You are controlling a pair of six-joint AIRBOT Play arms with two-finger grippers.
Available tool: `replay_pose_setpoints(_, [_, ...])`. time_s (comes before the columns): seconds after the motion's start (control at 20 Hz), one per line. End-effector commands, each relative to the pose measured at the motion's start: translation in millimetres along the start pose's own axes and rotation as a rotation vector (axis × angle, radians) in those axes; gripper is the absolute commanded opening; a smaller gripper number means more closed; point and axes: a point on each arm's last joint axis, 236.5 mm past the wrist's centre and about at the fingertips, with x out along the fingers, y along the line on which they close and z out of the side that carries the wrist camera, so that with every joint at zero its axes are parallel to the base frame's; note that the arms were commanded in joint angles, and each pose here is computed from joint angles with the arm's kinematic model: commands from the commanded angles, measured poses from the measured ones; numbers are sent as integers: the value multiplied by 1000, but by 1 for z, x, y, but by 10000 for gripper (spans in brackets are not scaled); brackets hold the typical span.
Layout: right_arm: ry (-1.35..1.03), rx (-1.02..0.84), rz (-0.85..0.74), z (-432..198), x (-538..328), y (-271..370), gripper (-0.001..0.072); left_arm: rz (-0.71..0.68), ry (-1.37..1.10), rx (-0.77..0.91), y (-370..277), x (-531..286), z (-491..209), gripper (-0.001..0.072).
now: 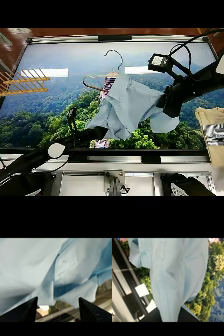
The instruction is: Fold the shirts.
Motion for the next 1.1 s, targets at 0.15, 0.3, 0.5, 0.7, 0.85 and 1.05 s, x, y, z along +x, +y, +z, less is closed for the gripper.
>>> replay_pose_setpoints(0.15, [-18, 33, 15, 4, -2, 5, 66, 31, -60, 0, -8, 43, 23, 588])
replay_pose_setpoints(0.3, [-18, 44, 15, 4, -2, 5, 67, 30, -72, 0, -16, 58, 32, 539])
replay_pose_setpoints(0.5, [30, 61, -26, -8, -2, -4, 67, 30, -94, 0, -14, 53, 49, 57])
replay_pose_setpoints(0.7, [53, 66, -60, -13, -3, -12, 67, 22, -139, 148, -11, 11, 100, 56])
replay_pose_setpoints(0.85, [-6, 54, -68, 0, -3, -14, 67, 76, -183, 118, 25, -28, 148, 55])
replay_pose_setpoints(1.05, [-134, 11, 5, 31, -4, 3, 67, 126, -233, 39, 60, -67, 200, 55])
